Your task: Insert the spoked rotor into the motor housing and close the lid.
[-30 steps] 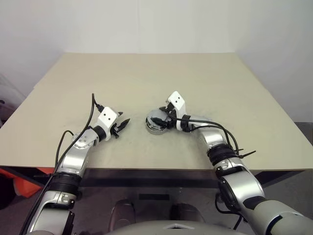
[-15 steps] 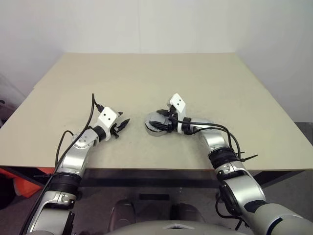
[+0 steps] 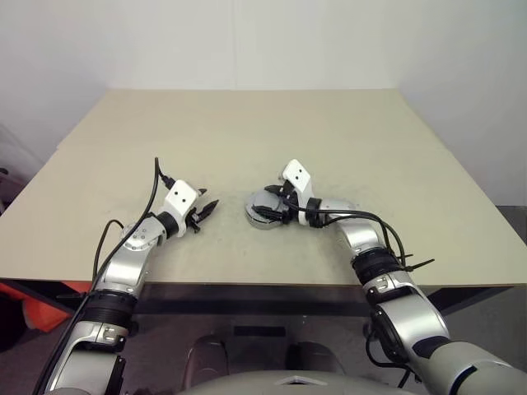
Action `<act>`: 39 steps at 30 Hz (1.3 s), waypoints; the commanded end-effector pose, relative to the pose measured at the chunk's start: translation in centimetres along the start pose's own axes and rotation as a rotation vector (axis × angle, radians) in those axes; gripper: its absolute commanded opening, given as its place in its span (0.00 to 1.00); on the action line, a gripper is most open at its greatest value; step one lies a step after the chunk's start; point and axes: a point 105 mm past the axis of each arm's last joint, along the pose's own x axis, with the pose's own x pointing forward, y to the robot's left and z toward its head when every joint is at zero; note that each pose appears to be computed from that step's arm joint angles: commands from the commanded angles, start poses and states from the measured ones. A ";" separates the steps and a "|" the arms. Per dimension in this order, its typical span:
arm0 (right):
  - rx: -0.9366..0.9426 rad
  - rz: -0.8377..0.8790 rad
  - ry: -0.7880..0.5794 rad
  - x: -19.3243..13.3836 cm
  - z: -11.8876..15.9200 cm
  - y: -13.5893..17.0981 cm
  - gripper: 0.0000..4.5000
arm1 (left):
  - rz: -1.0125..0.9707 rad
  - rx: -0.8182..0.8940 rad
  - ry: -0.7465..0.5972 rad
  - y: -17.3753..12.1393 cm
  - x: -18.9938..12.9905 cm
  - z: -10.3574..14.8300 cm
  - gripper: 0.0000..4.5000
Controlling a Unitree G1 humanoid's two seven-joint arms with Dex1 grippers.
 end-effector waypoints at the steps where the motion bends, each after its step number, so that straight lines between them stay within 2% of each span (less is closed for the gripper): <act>1: -0.055 0.019 -0.039 -0.5 1.6 -0.2 0.69 | 0.020 0.033 -0.034 0.8 -0.3 1.2 0.49; 21: -0.076 0.025 -0.004 0.1 1.1 0.2 0.69 | 0.016 0.030 -0.031 0.6 -0.3 1.2 0.49; 30: -0.071 0.018 0.051 0.0 -0.1 0.0 0.69 | 0.015 0.020 -0.036 0.5 -0.2 1.2 0.49; 36: -0.074 -0.012 0.103 0.0 -1.2 -0.5 0.69 | 0.000 -0.169 -0.148 -0.4 1.4 3.9 0.49; 39: -0.076 -0.015 0.100 0.0 -1.1 -0.5 0.69 | -0.032 -0.277 -0.168 -1.3 2.2 4.5 0.35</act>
